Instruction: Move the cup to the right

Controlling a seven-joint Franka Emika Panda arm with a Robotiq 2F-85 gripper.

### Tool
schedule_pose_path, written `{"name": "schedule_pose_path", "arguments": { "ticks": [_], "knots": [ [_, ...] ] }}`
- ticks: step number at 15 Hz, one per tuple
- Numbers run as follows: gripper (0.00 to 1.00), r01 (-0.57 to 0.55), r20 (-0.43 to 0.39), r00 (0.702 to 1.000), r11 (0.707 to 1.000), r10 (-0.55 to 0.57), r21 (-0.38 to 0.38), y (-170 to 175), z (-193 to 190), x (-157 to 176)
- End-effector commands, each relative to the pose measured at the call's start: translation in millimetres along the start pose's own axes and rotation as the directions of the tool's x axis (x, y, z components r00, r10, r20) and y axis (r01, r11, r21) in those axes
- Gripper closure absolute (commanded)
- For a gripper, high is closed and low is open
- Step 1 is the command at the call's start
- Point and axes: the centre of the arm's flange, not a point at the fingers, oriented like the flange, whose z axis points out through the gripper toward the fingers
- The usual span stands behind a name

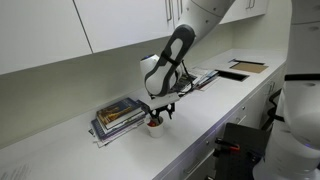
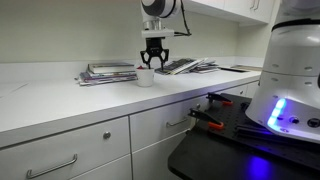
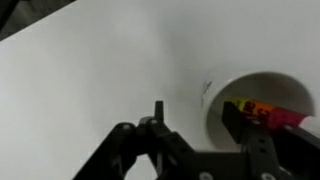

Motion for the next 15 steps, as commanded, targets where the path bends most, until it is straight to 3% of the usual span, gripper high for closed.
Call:
{"name": "schedule_pose_path", "arguments": {
  "ticks": [1, 4, 6, 10, 15],
  "knots": [
    [0.64, -0.006, -0.014, 1.000, 1.000, 0.005, -0.010, -9, 8, 8],
    [0.88, 0.010, -0.019, 1.000, 1.000, -0.010, 0.013, -7, 5, 4],
    [0.99, 0.026, -0.035, 0.999, 0.999, -0.024, 0.040, -8, -1, 0],
    [0.98, 0.019, -0.084, 0.996, 0.996, -0.012, 0.085, -1, -18, -4],
    [0.97, -0.092, -0.110, 0.988, 0.984, 0.109, 0.150, 66, -26, -2]
  ]
}}
